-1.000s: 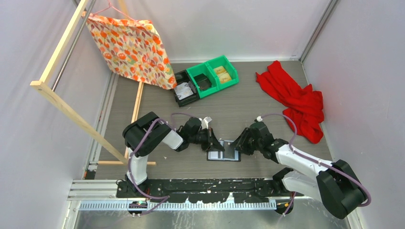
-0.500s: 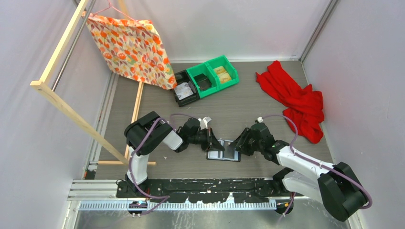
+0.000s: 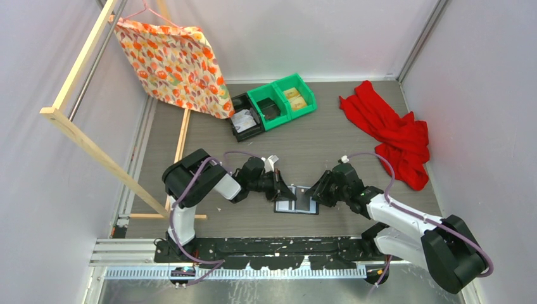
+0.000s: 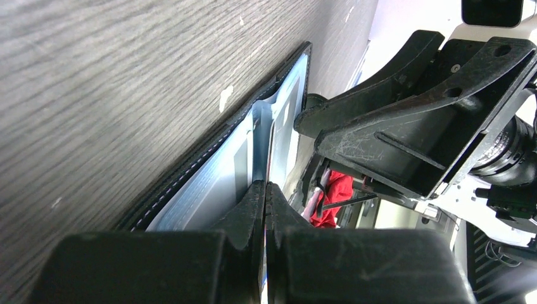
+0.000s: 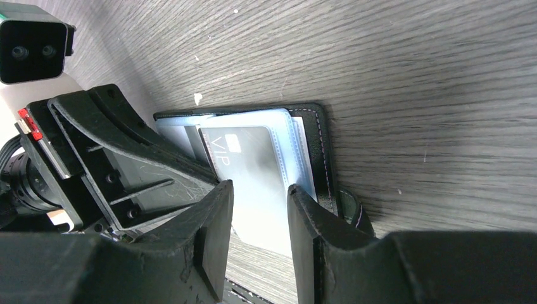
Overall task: Take the credit cards out of the card holder
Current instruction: Remove the credit card from the card holder.
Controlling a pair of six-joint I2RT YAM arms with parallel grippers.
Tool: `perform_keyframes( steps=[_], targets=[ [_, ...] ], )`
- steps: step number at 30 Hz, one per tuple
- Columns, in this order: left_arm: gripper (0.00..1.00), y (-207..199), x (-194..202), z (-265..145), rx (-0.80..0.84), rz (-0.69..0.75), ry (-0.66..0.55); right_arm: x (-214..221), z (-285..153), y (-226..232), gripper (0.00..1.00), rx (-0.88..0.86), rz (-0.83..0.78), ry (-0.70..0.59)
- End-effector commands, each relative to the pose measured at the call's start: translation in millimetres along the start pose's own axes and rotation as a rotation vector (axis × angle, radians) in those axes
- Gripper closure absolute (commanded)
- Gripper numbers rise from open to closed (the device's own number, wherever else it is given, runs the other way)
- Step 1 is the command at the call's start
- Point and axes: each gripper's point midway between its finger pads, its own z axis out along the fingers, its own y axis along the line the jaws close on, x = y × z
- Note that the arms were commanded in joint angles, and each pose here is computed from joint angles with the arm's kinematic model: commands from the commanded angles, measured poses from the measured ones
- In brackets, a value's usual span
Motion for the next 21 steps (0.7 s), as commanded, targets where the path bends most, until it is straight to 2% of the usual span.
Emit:
perform_keyframes(
  steps=[1,21],
  targets=[
    [0.99,-2.2,-2.0,-10.0,-0.009,0.036,-0.019,16.6,1.0,-39.1,0.58,0.138,0.008,0.047],
    [0.99,-2.2,1.7,-20.5,-0.012,0.043,-0.005,18.4,3.4,-46.9,0.59,0.168,0.000,0.053]
  ],
)
